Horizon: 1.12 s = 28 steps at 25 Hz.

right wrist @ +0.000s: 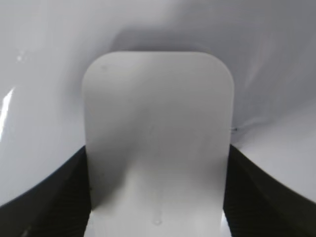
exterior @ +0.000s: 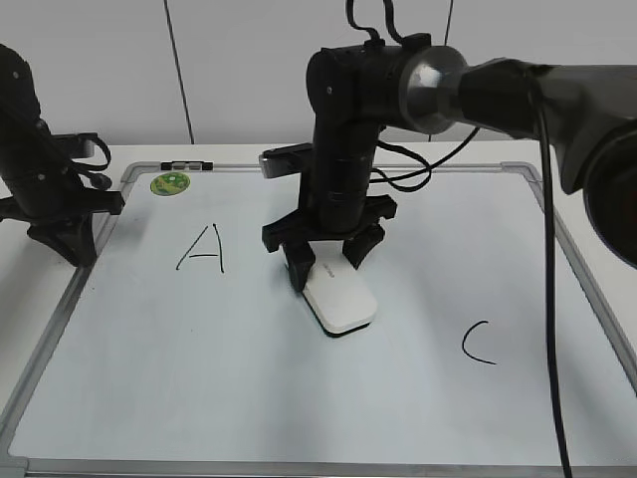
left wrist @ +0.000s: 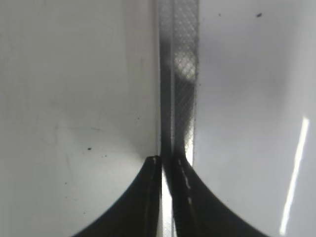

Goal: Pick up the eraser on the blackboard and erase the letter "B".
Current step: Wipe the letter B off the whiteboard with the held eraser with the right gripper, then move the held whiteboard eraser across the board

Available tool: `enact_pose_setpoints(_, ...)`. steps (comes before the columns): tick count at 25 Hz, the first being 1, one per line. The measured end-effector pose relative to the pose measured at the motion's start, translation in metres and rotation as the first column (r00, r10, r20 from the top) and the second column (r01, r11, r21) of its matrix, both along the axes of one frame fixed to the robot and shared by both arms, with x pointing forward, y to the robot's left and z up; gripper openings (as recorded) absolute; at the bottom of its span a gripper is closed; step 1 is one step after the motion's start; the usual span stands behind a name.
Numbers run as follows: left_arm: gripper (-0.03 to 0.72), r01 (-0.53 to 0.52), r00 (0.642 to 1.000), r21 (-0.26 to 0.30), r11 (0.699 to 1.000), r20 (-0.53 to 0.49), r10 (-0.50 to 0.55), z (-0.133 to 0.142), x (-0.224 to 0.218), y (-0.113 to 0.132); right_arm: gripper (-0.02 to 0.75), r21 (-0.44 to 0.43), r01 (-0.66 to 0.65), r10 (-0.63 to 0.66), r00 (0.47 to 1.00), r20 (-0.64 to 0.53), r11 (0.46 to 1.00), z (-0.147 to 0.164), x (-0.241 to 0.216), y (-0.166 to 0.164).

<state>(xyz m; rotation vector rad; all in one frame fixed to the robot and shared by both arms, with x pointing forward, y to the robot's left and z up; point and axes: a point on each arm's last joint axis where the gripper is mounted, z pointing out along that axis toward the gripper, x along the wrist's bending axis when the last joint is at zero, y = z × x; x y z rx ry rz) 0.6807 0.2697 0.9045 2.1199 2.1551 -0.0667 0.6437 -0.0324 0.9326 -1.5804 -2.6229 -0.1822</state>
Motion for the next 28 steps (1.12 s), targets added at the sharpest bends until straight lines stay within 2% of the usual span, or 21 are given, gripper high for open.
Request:
enact_pose_setpoints(9, 0.063, 0.004, 1.000, -0.002, 1.000, 0.001, -0.004, -0.001, 0.000, 0.000, 0.529, 0.067, -0.070, 0.073, 0.997, -0.037, 0.995, 0.000, -0.024, 0.035)
enact_pose_setpoints(13, 0.063, 0.004, 1.000, -0.002, 1.000, 0.001, -0.004, -0.001, 0.000, 0.000, 0.529, 0.124, -0.074, 0.083, 0.994, -0.066, 0.990, 0.001, -0.030, 0.044)
enact_pose_setpoints(17, 0.063, 0.004, 1.000, -0.002, 1.000, 0.001, -0.004, -0.001, 0.000, 0.000, 0.529, 0.133, -0.076, 0.084, 0.994, -0.063, 0.988, 0.004, -0.032, 0.045)
enact_pose_setpoints(22, 0.066, 0.003, 1.000, -0.002, 1.000, 0.003, -0.003, -0.001, 0.000, 0.000, 0.529, 0.033, -0.064, 0.061, 0.994, 0.095, 0.997, 0.043, -0.025, 0.026)
enact_pose_setpoints(24, 0.067, 0.003, 1.000, -0.002, 1.000, 0.003, -0.003, -0.001, 0.000, 0.000, 0.529, -0.005, -0.013, 0.014, 0.987, 0.161, 1.000, 0.061, -0.017, 0.009)
enact_pose_setpoints(28, 0.069, 0.003, 1.000, -0.004, 1.000, 0.003, -0.003, -0.001, 0.000, 0.000, 0.529, -0.015, 0.100, -0.095, 0.972, 0.215, 0.995, 0.081, 0.004, -0.036)
